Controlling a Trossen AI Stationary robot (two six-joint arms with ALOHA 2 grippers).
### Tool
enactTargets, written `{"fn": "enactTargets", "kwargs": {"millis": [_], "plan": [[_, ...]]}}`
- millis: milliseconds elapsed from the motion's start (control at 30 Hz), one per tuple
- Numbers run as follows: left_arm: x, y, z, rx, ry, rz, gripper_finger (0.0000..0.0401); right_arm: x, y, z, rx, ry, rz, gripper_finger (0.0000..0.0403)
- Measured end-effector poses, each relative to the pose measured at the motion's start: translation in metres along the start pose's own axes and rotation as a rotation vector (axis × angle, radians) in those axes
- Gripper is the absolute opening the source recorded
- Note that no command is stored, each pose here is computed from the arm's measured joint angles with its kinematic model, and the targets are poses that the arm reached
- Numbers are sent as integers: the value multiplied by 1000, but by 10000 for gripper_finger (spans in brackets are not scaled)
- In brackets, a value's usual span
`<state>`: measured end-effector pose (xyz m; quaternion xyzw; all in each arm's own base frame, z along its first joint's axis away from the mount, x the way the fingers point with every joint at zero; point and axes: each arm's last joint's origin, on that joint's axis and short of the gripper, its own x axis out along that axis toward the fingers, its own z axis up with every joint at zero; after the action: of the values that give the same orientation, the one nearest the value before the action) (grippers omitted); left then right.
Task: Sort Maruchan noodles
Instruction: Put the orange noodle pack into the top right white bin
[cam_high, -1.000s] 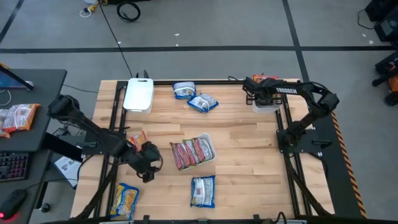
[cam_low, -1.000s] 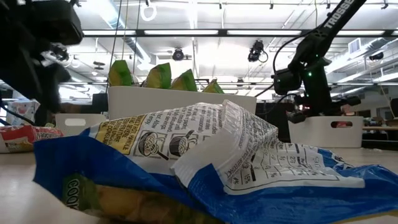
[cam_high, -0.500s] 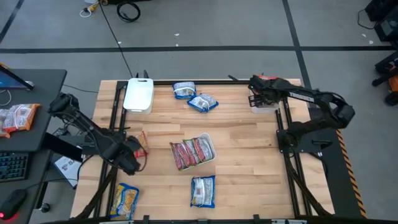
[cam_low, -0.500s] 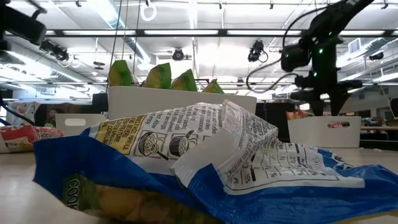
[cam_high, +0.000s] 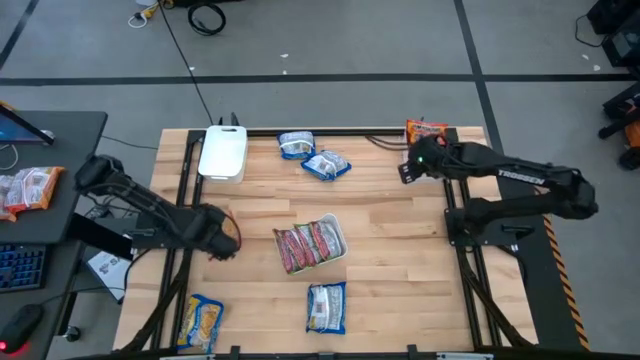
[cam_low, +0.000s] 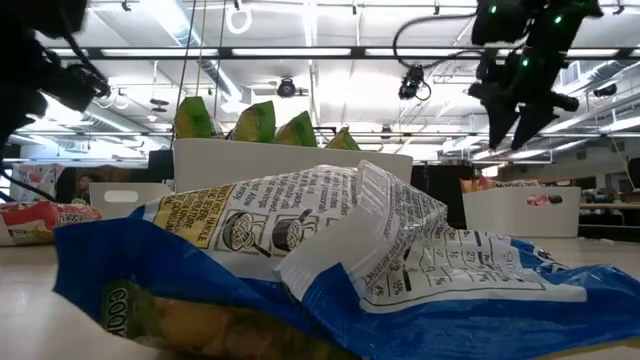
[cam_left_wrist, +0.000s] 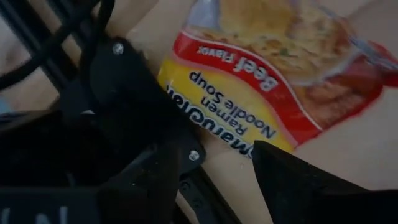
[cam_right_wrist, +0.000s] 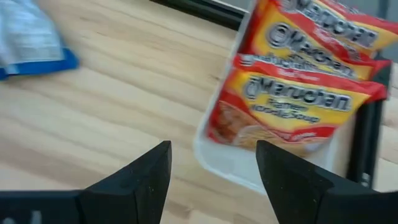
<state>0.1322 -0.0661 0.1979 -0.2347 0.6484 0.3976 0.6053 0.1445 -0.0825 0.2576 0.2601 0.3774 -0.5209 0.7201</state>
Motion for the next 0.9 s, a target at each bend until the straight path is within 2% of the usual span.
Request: {"fn": "enactTargets", "kwargs": {"millis": [200,433,633,900], "plan": [[2,5,20,-129,37,11,187,-17,22,-16,-60,-43,132,240],[6,8,35,-217,77,26,167,-32,54,-32,-154,-99,327,240],[17,3,46,-249,141,99,141,-47,74,-47,-224,-148,466,240],[37,-5,61,-265,269,207,110,-67,83,-70,-358,-176,577,240]]}}
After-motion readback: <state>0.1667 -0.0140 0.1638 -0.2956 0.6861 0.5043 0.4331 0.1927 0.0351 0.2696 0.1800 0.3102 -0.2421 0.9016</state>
